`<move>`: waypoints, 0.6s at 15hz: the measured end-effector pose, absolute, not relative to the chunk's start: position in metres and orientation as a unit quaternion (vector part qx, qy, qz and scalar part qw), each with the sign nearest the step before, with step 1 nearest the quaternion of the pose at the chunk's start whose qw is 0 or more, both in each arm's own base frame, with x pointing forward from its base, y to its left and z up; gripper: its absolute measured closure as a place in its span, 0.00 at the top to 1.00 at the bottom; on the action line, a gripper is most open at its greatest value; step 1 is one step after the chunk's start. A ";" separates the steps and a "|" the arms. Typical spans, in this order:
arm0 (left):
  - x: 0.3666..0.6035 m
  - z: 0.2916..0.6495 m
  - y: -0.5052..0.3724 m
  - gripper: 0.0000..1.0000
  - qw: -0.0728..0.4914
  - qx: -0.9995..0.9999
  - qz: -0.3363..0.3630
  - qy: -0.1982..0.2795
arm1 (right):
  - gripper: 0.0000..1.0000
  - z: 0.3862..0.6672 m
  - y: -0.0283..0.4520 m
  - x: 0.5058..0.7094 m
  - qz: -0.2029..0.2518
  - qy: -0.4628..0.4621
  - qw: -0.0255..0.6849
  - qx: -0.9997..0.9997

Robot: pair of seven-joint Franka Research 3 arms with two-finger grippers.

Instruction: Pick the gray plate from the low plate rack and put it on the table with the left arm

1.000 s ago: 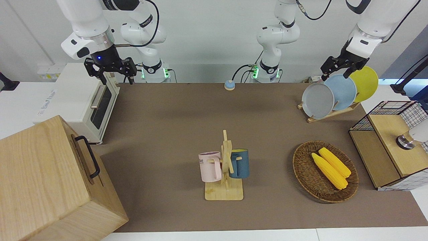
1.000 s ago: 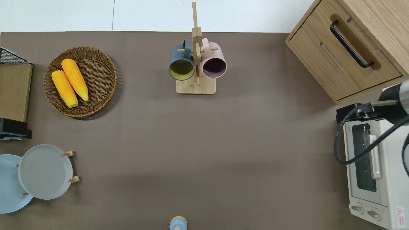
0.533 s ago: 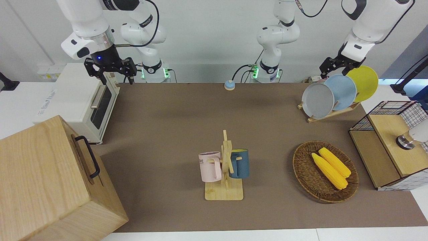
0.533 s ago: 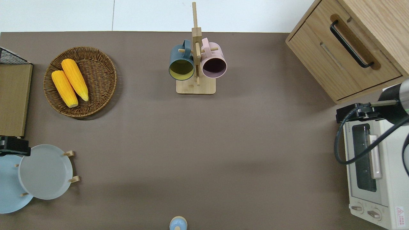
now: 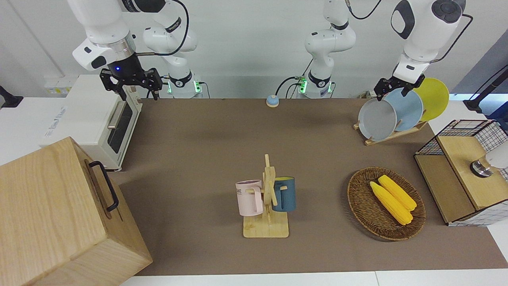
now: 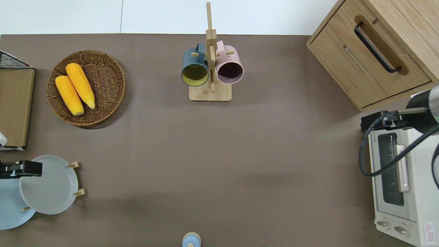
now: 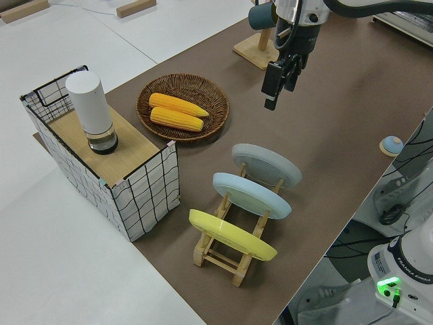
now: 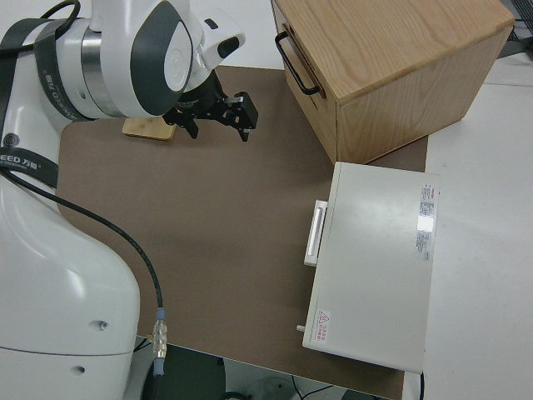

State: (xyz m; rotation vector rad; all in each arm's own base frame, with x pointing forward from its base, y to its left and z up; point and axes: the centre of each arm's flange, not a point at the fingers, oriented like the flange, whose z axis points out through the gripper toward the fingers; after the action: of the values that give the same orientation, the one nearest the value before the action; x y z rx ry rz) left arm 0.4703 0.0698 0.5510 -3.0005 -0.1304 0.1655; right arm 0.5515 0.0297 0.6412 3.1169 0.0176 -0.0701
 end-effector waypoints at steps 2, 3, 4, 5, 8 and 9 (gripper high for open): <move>0.464 0.540 0.075 1.00 0.081 -0.994 0.057 -0.042 | 0.99 0.641 0.030 0.551 -0.022 0.006 0.012 1.000; 0.462 0.534 0.077 1.00 0.088 -0.994 0.058 -0.040 | 0.99 0.641 0.030 0.551 -0.022 0.006 0.012 1.000; 0.461 0.529 0.078 1.00 0.091 -0.993 0.058 -0.039 | 0.99 0.641 0.030 0.551 -0.022 0.006 0.012 1.000; 0.461 0.523 0.080 1.00 0.093 -0.993 0.057 -0.039 | 0.99 0.641 0.030 0.551 -0.022 0.006 0.012 1.000; 0.457 0.506 0.094 1.00 0.094 -0.993 0.055 -0.049 | 0.99 0.641 0.030 0.551 -0.022 0.006 0.012 1.000; 0.456 0.501 0.098 1.00 0.096 -0.992 0.056 -0.051 | 0.99 0.641 0.030 0.551 -0.022 0.006 0.012 1.000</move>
State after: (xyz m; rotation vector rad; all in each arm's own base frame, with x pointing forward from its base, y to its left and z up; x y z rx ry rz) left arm 0.4558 0.0983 0.5014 -2.9405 -0.1512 0.1662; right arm 0.5515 0.0297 0.6412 3.1169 0.0176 -0.0701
